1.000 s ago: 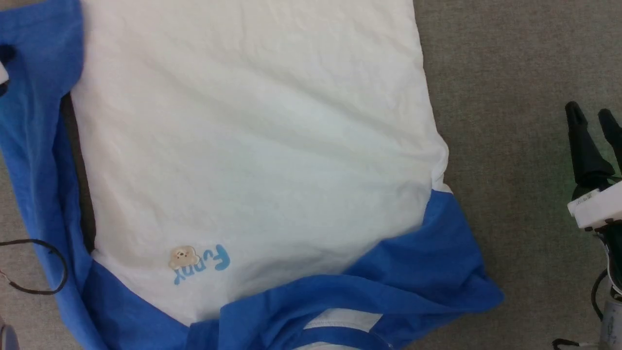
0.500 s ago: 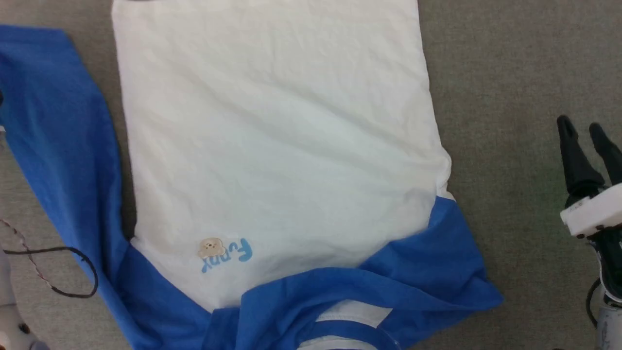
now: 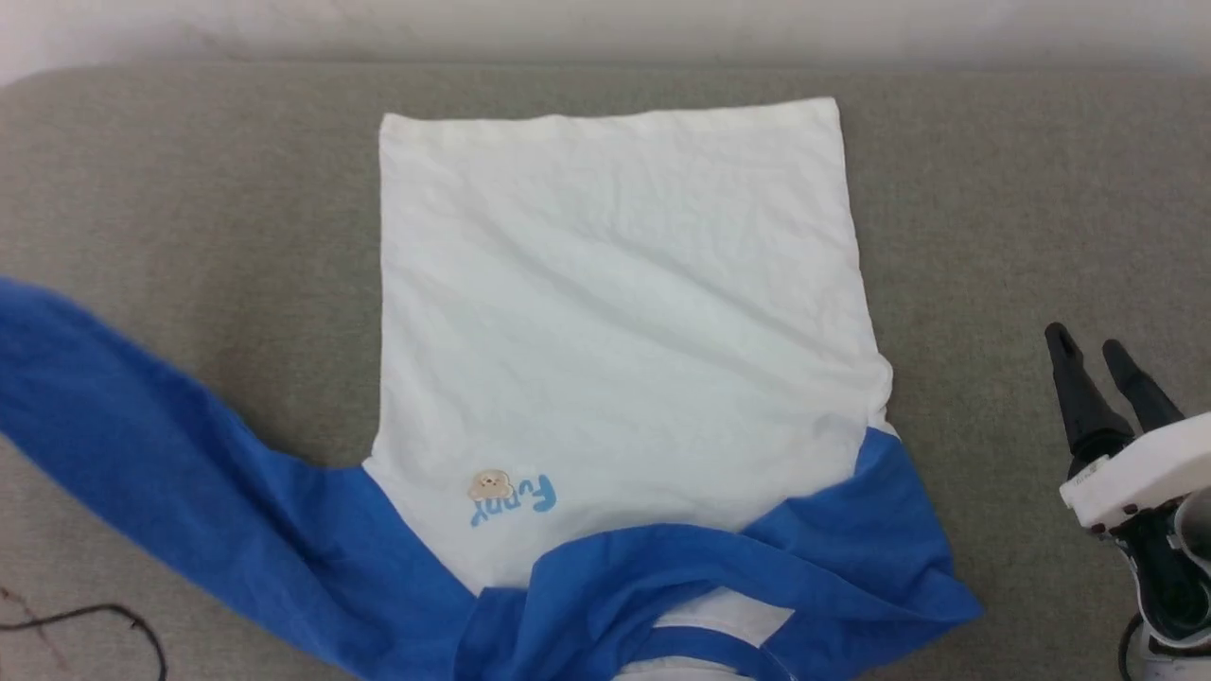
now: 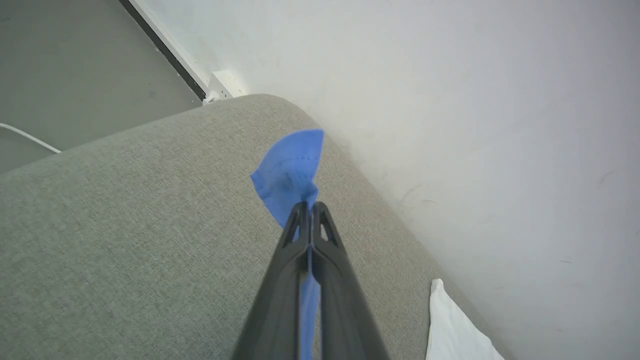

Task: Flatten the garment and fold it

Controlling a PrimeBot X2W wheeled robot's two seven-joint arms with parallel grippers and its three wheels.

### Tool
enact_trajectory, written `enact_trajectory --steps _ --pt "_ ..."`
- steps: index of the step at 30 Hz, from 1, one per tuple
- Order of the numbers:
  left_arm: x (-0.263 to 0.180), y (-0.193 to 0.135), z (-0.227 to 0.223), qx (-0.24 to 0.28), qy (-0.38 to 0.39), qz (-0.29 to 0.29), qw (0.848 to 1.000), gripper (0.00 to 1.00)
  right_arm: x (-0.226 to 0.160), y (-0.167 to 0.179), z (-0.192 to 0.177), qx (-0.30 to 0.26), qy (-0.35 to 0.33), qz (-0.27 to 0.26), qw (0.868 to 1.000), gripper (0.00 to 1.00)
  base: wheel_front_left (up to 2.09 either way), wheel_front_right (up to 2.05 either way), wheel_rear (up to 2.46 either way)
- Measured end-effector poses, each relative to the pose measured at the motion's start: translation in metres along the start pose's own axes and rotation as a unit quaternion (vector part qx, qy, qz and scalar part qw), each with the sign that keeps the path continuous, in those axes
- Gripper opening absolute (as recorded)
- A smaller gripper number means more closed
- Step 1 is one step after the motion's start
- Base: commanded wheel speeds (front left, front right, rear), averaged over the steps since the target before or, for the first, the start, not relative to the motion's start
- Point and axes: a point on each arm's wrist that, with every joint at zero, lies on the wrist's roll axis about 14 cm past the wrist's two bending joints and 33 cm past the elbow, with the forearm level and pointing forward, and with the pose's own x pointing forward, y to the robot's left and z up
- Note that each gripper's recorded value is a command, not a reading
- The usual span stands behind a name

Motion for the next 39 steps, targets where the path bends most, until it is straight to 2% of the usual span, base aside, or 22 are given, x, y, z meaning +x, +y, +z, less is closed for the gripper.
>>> enact_trajectory --steps 6,10,16,21,25,30,35,39 --pt "-0.039 0.032 0.035 -0.019 -0.053 0.009 0.998 0.0 -0.012 0.013 0.009 0.003 -0.017 0.018 1.0 1.0 0.0 0.0 0.0" --pt "-0.059 0.029 0.047 -0.021 -0.078 -0.023 0.996 0.0 -0.018 0.017 0.011 0.007 -0.024 0.025 0.999 1.0 0.0 0.0 0.0" --pt "-0.083 -0.033 0.04 -0.008 -0.082 -0.132 0.988 0.0 -0.022 0.018 0.007 0.009 -0.021 0.026 0.999 1.0 0.0 0.0 0.0" --pt "-0.106 -0.102 0.007 0.024 -0.042 -0.235 0.971 0.0 -0.026 0.02 0.006 0.008 -0.019 0.029 0.999 1.0 0.0 0.0 0.0" --pt "-0.128 -0.159 -0.033 0.035 0.004 -0.314 0.949 0.0 -0.028 0.021 0.008 0.008 -0.022 0.031 0.999 1.0 0.0 0.0 0.0" --pt "-0.158 -0.227 -0.091 0.073 0.07 -0.398 0.912 0.0 -0.032 0.023 0.007 0.01 -0.021 0.034 0.999 1.0 0.0 0.0 0.0" --pt "-0.18 -0.26 -0.16 0.115 0.155 -0.445 0.875 0.0 -0.037 0.018 0.006 0.015 -0.023 0.03 0.999 1.0 0.0 0.0 0.0" --pt "-0.211 -0.277 -0.226 0.154 0.233 -0.485 0.829 0.0 -0.043 0.005 0.007 0.021 -0.029 0.012 0.999 1.0 0.0 0.0 0.0"
